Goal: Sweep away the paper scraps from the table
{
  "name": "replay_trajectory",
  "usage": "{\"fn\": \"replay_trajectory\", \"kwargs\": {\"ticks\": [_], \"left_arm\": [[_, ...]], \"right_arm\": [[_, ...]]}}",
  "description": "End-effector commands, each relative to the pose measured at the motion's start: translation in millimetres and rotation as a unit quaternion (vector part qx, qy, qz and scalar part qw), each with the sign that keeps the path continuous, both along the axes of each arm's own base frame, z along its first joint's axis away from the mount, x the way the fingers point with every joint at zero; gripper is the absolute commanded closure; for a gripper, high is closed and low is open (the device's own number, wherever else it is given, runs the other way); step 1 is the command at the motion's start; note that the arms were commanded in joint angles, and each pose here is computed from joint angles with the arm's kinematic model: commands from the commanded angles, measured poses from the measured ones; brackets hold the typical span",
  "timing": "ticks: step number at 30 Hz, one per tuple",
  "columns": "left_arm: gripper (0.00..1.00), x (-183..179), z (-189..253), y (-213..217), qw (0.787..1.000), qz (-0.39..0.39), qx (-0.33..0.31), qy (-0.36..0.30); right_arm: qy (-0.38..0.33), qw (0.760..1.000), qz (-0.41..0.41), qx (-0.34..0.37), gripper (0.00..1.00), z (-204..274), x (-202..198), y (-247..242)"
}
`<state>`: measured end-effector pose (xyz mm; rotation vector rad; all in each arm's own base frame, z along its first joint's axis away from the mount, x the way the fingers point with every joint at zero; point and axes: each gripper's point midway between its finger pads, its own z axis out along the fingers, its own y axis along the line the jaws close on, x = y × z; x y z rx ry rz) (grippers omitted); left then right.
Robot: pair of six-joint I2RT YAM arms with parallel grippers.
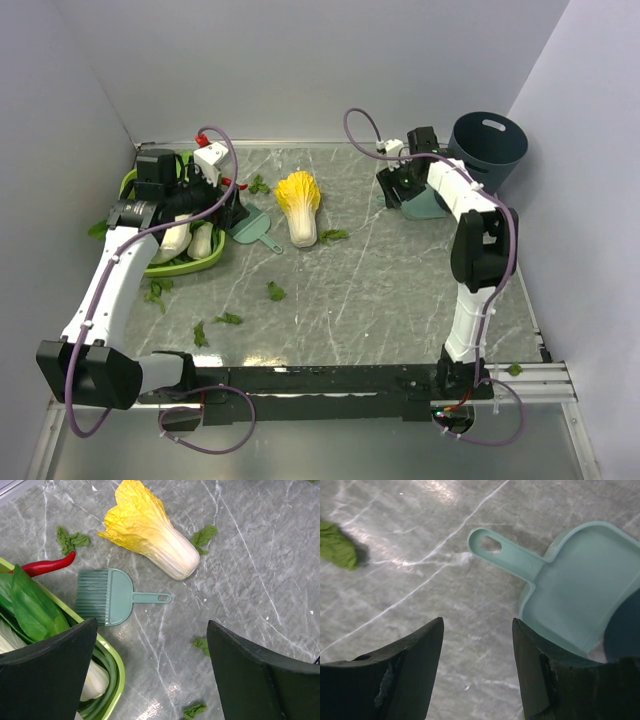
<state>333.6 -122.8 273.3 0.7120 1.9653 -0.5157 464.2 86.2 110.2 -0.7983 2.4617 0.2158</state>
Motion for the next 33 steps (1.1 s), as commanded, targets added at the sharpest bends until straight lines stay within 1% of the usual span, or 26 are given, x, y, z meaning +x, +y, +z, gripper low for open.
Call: {"fn": "replay_trajectory", "kwargs": {"ticks": [1, 2, 13, 14, 16, 17, 21, 22, 23, 25, 26, 27, 28, 29, 30, 31, 33], "left_arm": [[0.05, 0.9, 0.8, 1.2, 1.0, -0.001, 0.009, -0.011], [0.05, 1.6, 0.1, 1.9, 1.0, 0.001, 0.011, -0.011], [0.05, 4.6, -7.6, 5.1, 1.0, 0.007, 0.021, -0.004], [0.05, 5.3, -8.1, 4.8, 1.0, 0.006, 0.021, -0.003], [0.05, 7.2, -6.8, 4.9, 1.0, 0.006, 0.022, -0.004], [0.05, 8.3, -6.7, 5.3, 1.0, 0.007, 0.024, -0.005], [0.05, 8.8, -5.0, 4.9, 1.0, 0.003, 0.026, -0.006], [0.05, 9.8, -5.3, 4.8, 1.0, 0.002, 0.026, -0.005], [0.05, 10.4, -4.1, 4.5, 1.0, 0.001, 0.026, -0.008], [0.05, 11.3, -3.9, 4.1, 1.0, 0.001, 0.025, -0.008], [0.05, 11.6, -2.6, 3.5, 1.0, 0.001, 0.023, -0.01], [0.05, 12.0, -2.8, 3.2, 1.0, 0.0, 0.022, -0.01], [0.05, 11.8, -1.9, 3.0, 1.0, 0.0, 0.021, -0.011], [0.05, 11.3, -1.6, 2.3, 1.0, -0.002, 0.021, -0.012], [0.05, 11.5, -1.8, 2.1, 1.0, -0.003, 0.02, -0.013], [0.05, 10.4, -2.3, 2.0, 1.0, -0.004, 0.02, -0.013], [0.05, 9.3, -2.3, 1.5, 1.0, -0.007, 0.02, -0.014]], "right_arm": [[-0.019, 1.0, 0.001, -0.017, 0.38, -0.1, 23.6, -12.5], [-0.01, 1.0, 0.001, -0.021, 0.38, -9.3, 24.9, -14.6], [0.014, 0.999, -0.002, -0.043, 0.42, -35.9, 41.0, -33.0], [0.02, 0.999, 0.002, -0.043, 0.44, -42.0, 40.8, -31.9], [0.028, 0.999, 0.003, -0.045, 0.46, -45.4, 39.1, -32.9], [0.031, 0.998, 0.004, -0.046, 0.49, -47.6, 39.0, -33.3], [0.037, 0.998, 0.006, -0.049, 0.52, -51.9, 38.0, -34.9], [0.046, 0.998, 0.007, -0.05, 0.54, -55.0, 35.3, -34.4], [0.05, 0.997, 0.009, -0.05, 0.6, -55.6, 34.2, -35.1], [0.056, 0.997, 0.013, -0.048, 0.66, -54.9, 30.5, -33.9], [0.057, 0.997, 0.017, -0.048, 0.72, -53.9, 28.8, -32.4], [0.064, 0.997, 0.022, -0.046, 0.73, -56.5, 23.0, -31.8], [0.054, 0.997, 0.027, -0.046, 0.78, -48.2, 21.4, -31.4], [0.05, 0.997, 0.032, -0.044, 0.8, -47.1, 19.6, -30.7], [0.059, 0.997, 0.038, -0.042, 0.83, -51.4, 10.3, -29.4], [0.05, 0.996, 0.053, -0.045, 0.89, -42.9, 6.6, -27.6], [0.061, 0.994, 0.074, -0.047, 0.94, -45.7, -11.0, -24.8]]}}
